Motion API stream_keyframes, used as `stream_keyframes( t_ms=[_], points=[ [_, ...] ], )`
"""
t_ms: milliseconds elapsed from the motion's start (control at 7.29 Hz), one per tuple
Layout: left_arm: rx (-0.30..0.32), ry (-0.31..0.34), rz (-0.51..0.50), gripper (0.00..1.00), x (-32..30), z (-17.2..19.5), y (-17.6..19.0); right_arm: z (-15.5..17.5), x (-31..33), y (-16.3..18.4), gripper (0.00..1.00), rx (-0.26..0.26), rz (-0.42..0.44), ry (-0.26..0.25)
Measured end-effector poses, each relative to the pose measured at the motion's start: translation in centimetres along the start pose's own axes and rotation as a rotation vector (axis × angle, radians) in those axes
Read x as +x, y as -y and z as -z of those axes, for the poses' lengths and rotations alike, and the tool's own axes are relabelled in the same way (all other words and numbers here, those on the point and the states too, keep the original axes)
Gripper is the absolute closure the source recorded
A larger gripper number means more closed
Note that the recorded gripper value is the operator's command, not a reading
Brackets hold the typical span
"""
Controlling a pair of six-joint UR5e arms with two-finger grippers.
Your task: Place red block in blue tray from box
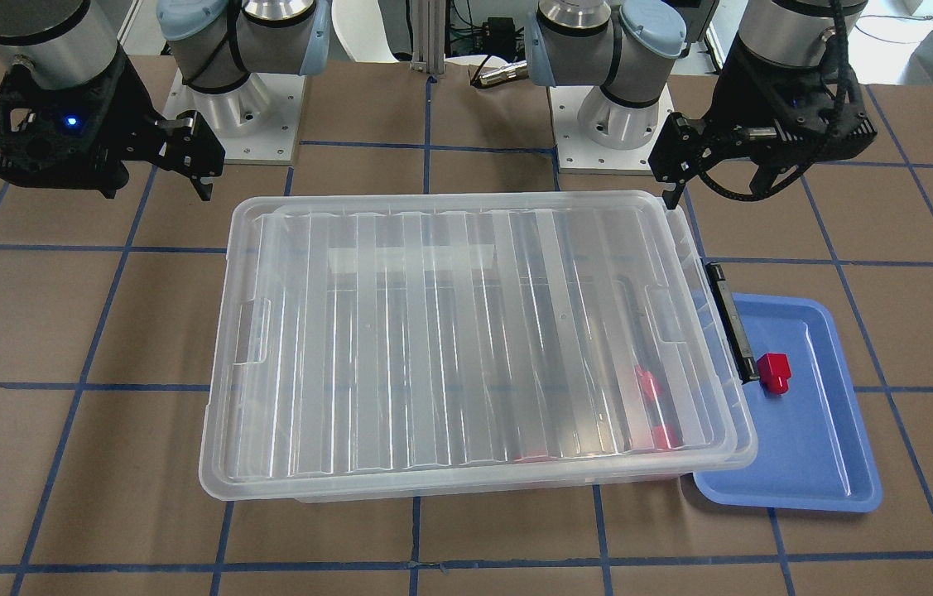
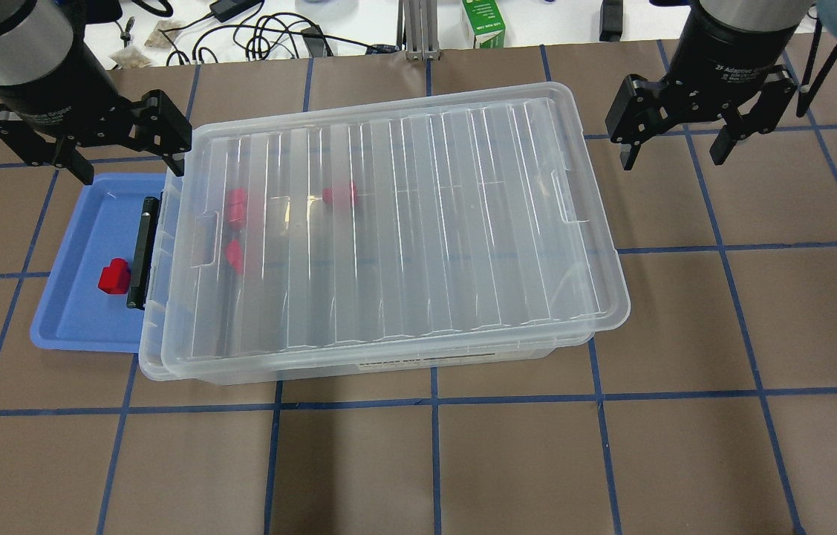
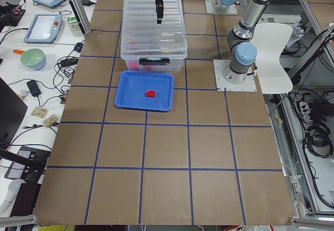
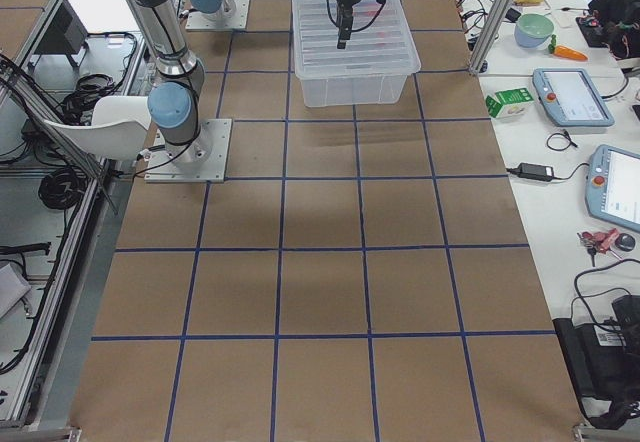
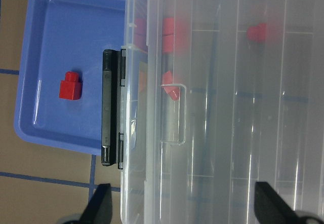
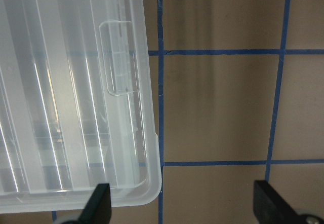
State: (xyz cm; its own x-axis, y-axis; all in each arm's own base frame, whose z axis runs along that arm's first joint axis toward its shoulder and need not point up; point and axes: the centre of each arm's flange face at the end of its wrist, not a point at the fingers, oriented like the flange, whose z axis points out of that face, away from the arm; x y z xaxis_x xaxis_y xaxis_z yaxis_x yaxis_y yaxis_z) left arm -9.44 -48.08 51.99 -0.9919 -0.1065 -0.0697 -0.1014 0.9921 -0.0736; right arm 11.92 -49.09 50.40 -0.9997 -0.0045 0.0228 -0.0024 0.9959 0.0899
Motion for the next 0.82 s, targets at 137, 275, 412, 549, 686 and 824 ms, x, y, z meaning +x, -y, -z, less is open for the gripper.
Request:
stream_keyframes(
  t_ms=[137,275,412,549,686,824],
  points=[
    [-0.002,-0.002,-0.001,0.00,0.0,-0.1,0.1,-0.2,0.0,-1.1,0.00,-0.003,0.000,-0.007],
    [-0.006,-0.005,-0.003,0.00,0.1,-0.3,0.3,-0.4,0.1,-1.9,0.00,-0.005,0.000,-0.011],
    [-0.009,-0.006,-0.004,0.00,0.2,-0.5,0.5,-0.5,0.1,-2.3,0.00,-0.004,0.000,-0.010],
    [-0.010,-0.005,-0.006,0.00,0.2,-0.6,0.5,-0.5,0.1,-2.4,0.00,-0.001,0.002,-0.009],
    [-0.010,-0.003,-0.009,0.00,0.2,-0.6,0.6,-0.5,0.2,-2.2,0.00,0.002,0.005,-0.007],
    [-0.010,-0.002,-0.011,0.00,0.2,-0.6,0.5,-0.6,0.4,-2.0,0.00,0.006,0.007,-0.003]
  ],
)
